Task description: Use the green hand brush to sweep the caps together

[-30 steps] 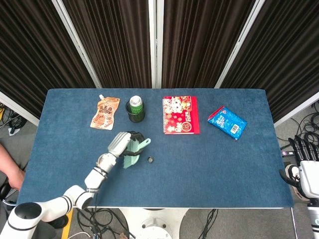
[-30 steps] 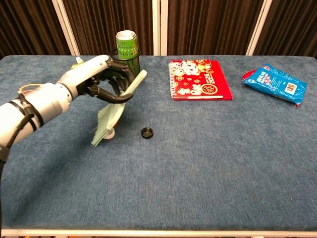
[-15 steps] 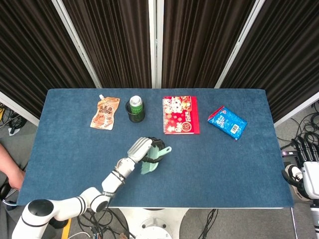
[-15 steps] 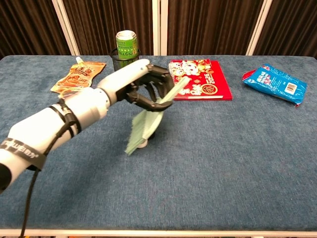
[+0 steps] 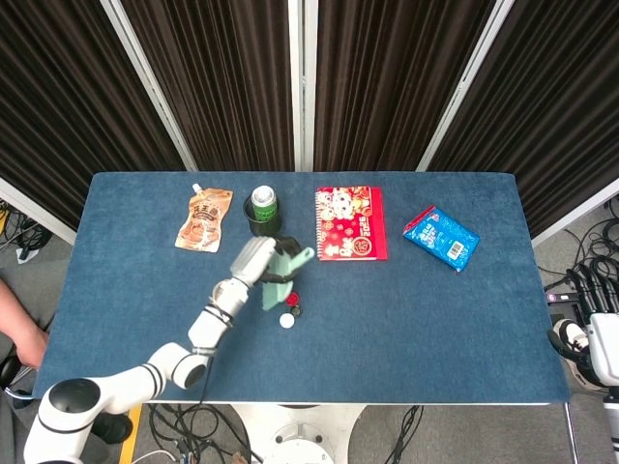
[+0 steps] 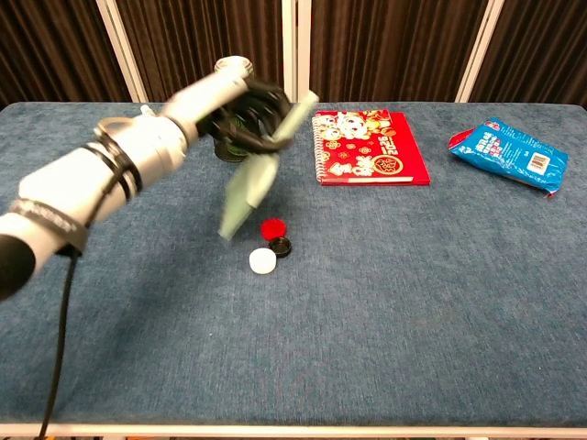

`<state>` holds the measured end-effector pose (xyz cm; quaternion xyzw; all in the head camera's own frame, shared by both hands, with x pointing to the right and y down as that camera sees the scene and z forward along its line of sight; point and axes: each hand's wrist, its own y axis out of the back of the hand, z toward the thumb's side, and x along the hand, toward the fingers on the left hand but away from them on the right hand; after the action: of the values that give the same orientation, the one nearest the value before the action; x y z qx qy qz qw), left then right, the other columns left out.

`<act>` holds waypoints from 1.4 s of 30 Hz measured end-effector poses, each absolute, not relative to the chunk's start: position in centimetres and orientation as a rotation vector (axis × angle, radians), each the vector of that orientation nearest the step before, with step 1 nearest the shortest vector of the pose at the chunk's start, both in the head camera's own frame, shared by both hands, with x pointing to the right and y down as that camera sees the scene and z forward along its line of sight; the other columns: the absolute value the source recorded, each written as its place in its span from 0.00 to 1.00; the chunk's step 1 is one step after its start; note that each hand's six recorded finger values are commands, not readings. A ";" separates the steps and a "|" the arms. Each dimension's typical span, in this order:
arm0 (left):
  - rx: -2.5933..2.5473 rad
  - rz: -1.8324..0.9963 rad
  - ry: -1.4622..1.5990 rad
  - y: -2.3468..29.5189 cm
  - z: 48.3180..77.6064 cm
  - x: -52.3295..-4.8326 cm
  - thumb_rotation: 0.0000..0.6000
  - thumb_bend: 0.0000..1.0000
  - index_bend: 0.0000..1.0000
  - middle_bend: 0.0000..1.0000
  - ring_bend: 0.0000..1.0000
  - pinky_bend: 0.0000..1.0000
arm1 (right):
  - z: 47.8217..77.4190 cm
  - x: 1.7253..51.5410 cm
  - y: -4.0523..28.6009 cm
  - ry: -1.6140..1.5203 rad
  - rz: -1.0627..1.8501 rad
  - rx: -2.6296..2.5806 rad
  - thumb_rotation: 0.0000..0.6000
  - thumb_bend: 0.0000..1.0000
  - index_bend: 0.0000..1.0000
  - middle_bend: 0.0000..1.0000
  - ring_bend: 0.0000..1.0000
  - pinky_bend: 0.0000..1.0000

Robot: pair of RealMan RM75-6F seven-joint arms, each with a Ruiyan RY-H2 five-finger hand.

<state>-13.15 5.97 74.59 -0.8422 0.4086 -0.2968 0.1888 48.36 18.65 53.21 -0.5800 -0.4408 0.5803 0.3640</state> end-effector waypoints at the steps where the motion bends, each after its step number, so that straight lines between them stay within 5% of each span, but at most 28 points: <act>1: -2.340 -0.849 1.149 5.6 74.5 -13.9 1.00 0.40 0.57 0.64 0.44 0.35 | 53.2 48.4 18.6 -1.130 1.495 -1.490 1.00 0.14 0.00 0.00 0.00 0.00; 12: -1.990 -1.195 0.806 6.5 74.9 -24.7 1.00 0.38 0.53 0.59 0.43 0.34 | 54.4 47.5 18.1 -1.120 1.474 -1.532 1.00 0.14 0.00 0.00 0.00 0.00; 18: -1.935 -1.344 0.548 9.1 76.7 -25.5 1.00 0.18 0.21 0.32 0.20 0.26 | 54.1 46.9 18.1 -1.107 1.460 -1.535 1.00 0.14 0.00 0.00 0.00 0.00; 22: -1.983 -1.385 0.534 10.5 76.5 -25.4 1.00 0.12 0.17 0.28 0.18 0.26 | 54.3 47.4 18.3 -1.127 1.482 -1.547 1.00 0.14 0.00 0.00 0.00 0.00; 34: -1.812 -1.374 1.114 9.1 68.3 -36.8 1.00 0.12 0.20 0.28 0.18 0.22 | 56.3 47.7 18.2 -1.106 1.512 -1.620 1.00 0.16 0.00 0.00 0.00 0.00; 42: -1.431 -1.581 1.081 14.5 62.7 -45.2 1.00 0.12 0.20 0.28 0.18 0.18 | 56.5 46.3 18.4 -1.102 1.433 -1.692 1.00 0.19 0.00 0.00 0.00 0.00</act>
<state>-45.21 14.48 62.71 -0.5568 0.4208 -0.6152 0.3666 46.31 18.38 56.48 -0.6460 -0.4207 0.5469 0.3265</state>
